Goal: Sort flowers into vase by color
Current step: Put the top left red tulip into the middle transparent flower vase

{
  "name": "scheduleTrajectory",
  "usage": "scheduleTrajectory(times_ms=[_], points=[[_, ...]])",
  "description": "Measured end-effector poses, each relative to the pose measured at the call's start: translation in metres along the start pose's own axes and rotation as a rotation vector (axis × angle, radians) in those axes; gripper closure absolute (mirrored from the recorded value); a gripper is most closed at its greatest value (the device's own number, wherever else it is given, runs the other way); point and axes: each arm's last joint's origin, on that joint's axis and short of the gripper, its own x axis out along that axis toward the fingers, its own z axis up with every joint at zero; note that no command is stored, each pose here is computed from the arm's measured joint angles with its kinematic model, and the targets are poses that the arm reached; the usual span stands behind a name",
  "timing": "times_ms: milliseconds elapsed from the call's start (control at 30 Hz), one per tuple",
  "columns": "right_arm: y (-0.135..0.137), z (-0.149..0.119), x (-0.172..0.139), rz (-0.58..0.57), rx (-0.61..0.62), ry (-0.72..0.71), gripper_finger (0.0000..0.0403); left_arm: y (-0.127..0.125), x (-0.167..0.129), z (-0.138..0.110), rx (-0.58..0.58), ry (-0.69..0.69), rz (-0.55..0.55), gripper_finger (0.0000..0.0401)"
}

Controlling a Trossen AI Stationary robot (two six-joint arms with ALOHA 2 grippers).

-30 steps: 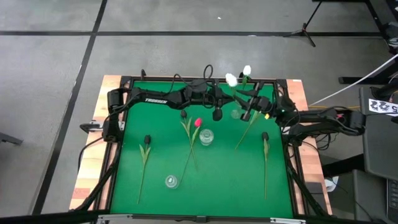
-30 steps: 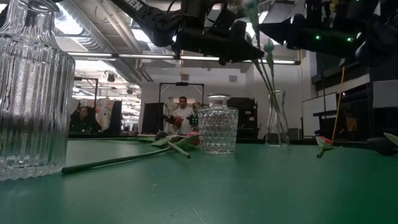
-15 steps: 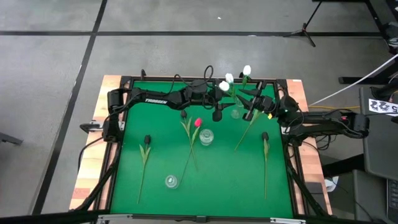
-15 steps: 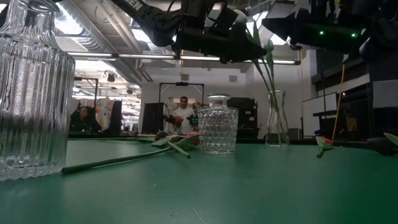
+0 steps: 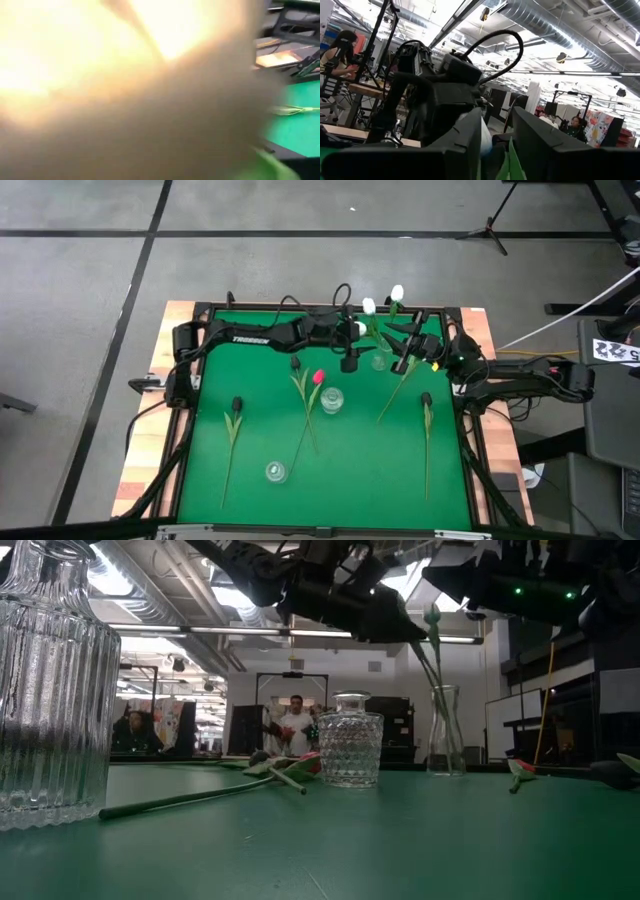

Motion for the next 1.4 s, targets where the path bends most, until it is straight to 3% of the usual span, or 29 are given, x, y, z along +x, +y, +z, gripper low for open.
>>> scheduleTrajectory(times_ms=[167,333,533,700,933,1167,1400], points=[[0.0,0.0,0.0,0.0,0.021,-0.005,0.029,0.001,-0.004,-0.008,0.015,0.123,0.007,0.0166],[0.0,0.003,0.0,0.009,0.034,-0.035,0.029,0.013,-0.029,0.004,0.04,0.249,0.054,0.0166],[-0.001,0.004,0.0,0.006,0.034,-0.039,0.029,0.033,-0.064,-0.003,-0.143,0.509,0.119,0.0166],[-0.001,0.005,0.0,0.005,0.04,-0.043,0.029,0.043,-0.087,-0.025,-0.196,0.76,0.094,0.0166],[-0.002,0.008,-0.001,0.006,0.082,-0.062,0.029,0.076,-0.118,-0.069,-0.314,0.972,0.129,0.0166],[-0.002,0.007,-0.001,0.01,0.073,-0.052,0.029,0.104,-0.151,-0.098,-0.433,1.036,0.157,0.0166],[-0.006,0.004,-0.002,-0.029,0.051,-0.024,0.029,0.097,-0.179,-0.122,-0.418,1.075,0.105,0.0166]])
